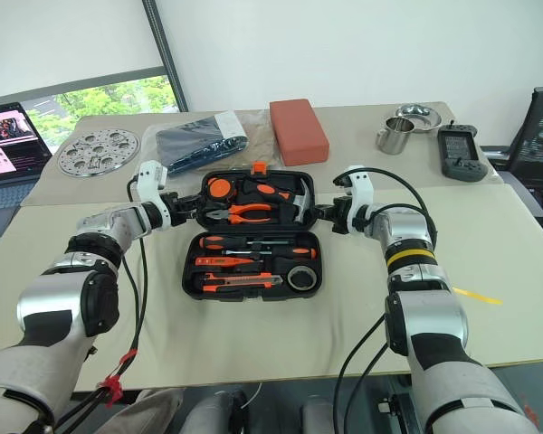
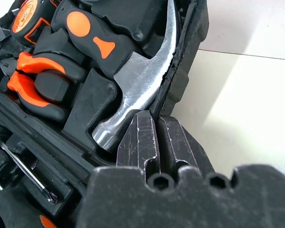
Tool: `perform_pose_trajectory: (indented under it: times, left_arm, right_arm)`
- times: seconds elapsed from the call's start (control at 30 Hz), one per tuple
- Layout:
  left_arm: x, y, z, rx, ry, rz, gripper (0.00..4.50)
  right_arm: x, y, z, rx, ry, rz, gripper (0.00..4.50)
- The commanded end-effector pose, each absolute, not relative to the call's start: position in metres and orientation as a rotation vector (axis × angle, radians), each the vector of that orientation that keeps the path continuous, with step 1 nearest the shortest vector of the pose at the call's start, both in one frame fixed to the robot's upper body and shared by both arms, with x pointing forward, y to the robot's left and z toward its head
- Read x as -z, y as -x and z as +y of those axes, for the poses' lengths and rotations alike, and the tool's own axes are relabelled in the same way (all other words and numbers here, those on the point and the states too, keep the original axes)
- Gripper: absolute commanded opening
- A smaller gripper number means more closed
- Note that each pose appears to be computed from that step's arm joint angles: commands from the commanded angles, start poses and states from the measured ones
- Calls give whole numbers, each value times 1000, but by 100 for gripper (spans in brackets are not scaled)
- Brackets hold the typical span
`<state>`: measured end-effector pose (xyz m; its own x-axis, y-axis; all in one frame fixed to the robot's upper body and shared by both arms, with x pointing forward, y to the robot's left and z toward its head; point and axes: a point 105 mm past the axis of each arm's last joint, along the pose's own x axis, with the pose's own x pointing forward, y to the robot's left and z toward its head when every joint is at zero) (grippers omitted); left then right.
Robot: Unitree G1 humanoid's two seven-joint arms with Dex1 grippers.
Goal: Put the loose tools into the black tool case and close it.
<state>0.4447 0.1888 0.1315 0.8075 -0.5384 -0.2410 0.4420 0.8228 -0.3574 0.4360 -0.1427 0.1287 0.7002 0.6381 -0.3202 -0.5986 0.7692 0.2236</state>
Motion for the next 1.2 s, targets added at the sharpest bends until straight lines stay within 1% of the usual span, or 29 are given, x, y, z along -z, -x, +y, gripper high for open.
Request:
perform_pose_trajectory:
  times: [0.03,0.2,0.27,0.4,0.57,0.7,0.77,0.83,0.9,0.97,1.0,1.03,1.07,1.2]
  left_arm:
    - [-159,-441,189,665,235,208,7]
    - [-173,-427,183,822,137,110,7]
    - [-174,-424,182,844,102,102,7]
    - [-176,-409,181,906,-113,24,7]
    - [-176,-396,179,936,-339,-109,7]
    - [-172,-385,183,935,-617,-221,7]
    - [-160,-374,187,956,-820,-257,7]
    - [-149,-364,190,985,-975,-289,7]
    - [-137,-351,192,1044,-1163,-320,7]
    - [-123,-338,197,1131,-1324,-320,75]
    - [-112,-329,204,1207,-1408,-277,103]
    - [-102,-321,212,1277,-1474,-240,139]
    - [-98,-316,217,1309,-1517,-228,175]
    - [-94,-316,227,1299,-1605,-223,322]
  right_arm:
    - [-156,-438,-143,-726,-53,222,0]
    - [-172,-427,-144,-787,3,49,0]
    - [-176,-421,-143,-811,37,-19,0]
    - [-170,-395,-145,-883,209,-180,0]
    - [-164,-379,-145,-915,313,-286,0]
    - [-154,-358,-148,-967,621,-419,0]
    - [-146,-344,-152,-998,792,-502,0]
    - [-141,-336,-156,-1015,909,-558,0]
    - [-134,-324,-158,-1080,1068,-615,0]
    - [-129,-315,-161,-1129,1175,-650,0]
    - [-124,-310,-164,-1163,1223,-651,37]
    - [-120,-306,-167,-1189,1253,-651,77]
    - [-116,-304,-169,-1204,1268,-649,107]
    - [-110,-299,-176,-1213,1288,-633,242]
